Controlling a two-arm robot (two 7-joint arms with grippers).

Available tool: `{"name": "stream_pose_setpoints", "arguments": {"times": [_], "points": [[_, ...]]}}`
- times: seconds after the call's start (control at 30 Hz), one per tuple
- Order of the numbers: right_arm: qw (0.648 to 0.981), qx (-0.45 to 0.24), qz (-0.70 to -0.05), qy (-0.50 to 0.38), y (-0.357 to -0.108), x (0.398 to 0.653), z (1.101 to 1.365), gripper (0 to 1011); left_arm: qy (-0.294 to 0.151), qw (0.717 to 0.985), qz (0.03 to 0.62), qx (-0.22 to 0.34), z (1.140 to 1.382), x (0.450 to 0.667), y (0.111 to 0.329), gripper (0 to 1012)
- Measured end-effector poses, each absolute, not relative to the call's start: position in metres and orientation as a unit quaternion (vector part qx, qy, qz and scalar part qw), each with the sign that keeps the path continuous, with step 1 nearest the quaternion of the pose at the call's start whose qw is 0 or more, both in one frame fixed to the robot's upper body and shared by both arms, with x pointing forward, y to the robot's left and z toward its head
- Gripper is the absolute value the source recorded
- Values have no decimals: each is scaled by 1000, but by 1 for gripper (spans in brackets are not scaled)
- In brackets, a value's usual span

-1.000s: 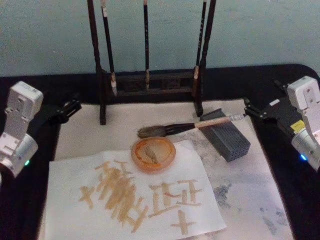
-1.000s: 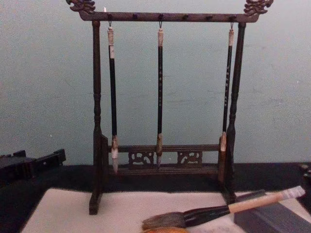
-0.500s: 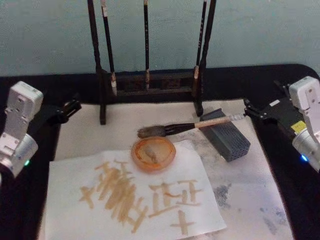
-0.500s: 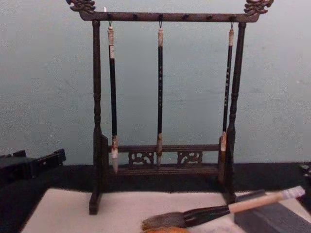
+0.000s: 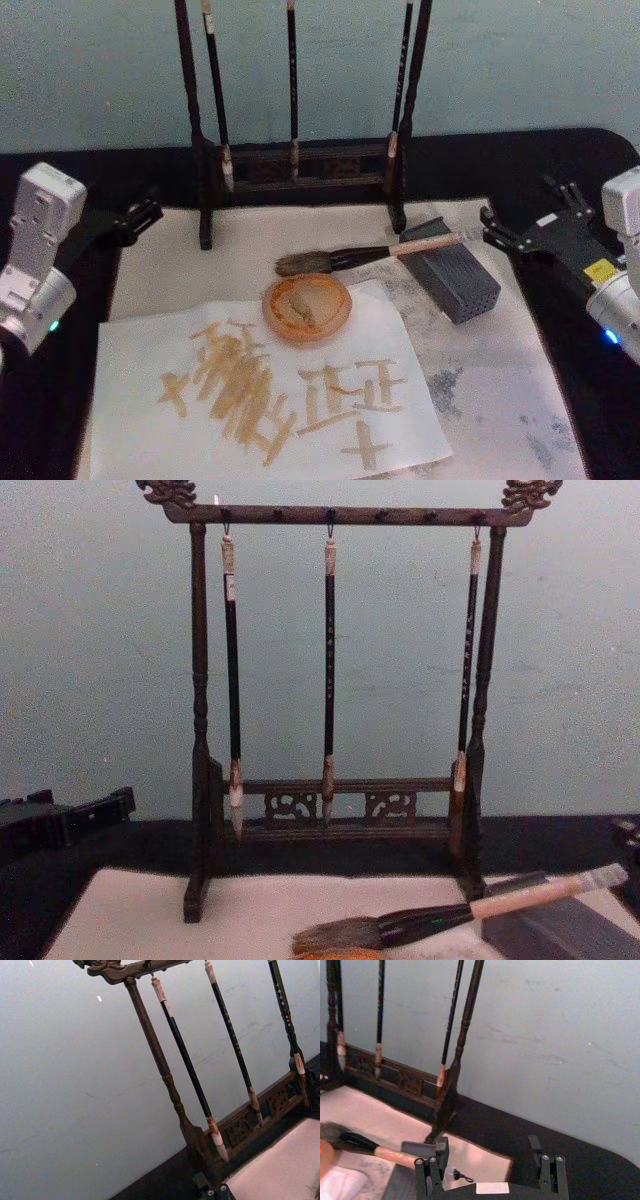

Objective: Pick up the brush from the inkstone, write on the paper, then place the brush back to its original position.

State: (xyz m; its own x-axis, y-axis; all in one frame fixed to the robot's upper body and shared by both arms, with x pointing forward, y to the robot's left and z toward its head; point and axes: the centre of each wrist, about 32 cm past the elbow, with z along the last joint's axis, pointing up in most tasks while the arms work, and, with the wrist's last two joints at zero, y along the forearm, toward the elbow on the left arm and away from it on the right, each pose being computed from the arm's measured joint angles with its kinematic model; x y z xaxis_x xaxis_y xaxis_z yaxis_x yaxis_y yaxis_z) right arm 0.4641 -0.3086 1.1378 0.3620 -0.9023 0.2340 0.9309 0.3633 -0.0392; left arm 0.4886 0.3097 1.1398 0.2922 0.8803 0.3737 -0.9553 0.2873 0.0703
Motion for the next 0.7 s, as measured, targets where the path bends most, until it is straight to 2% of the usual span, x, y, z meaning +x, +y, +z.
{"name": "stream_pose_setpoints", "arguments": {"times": [0.7], "points": [[847, 32, -529, 35, -296, 449, 1110, 1001, -132, 791, 580, 141, 1140, 489, 310, 1002]]}}
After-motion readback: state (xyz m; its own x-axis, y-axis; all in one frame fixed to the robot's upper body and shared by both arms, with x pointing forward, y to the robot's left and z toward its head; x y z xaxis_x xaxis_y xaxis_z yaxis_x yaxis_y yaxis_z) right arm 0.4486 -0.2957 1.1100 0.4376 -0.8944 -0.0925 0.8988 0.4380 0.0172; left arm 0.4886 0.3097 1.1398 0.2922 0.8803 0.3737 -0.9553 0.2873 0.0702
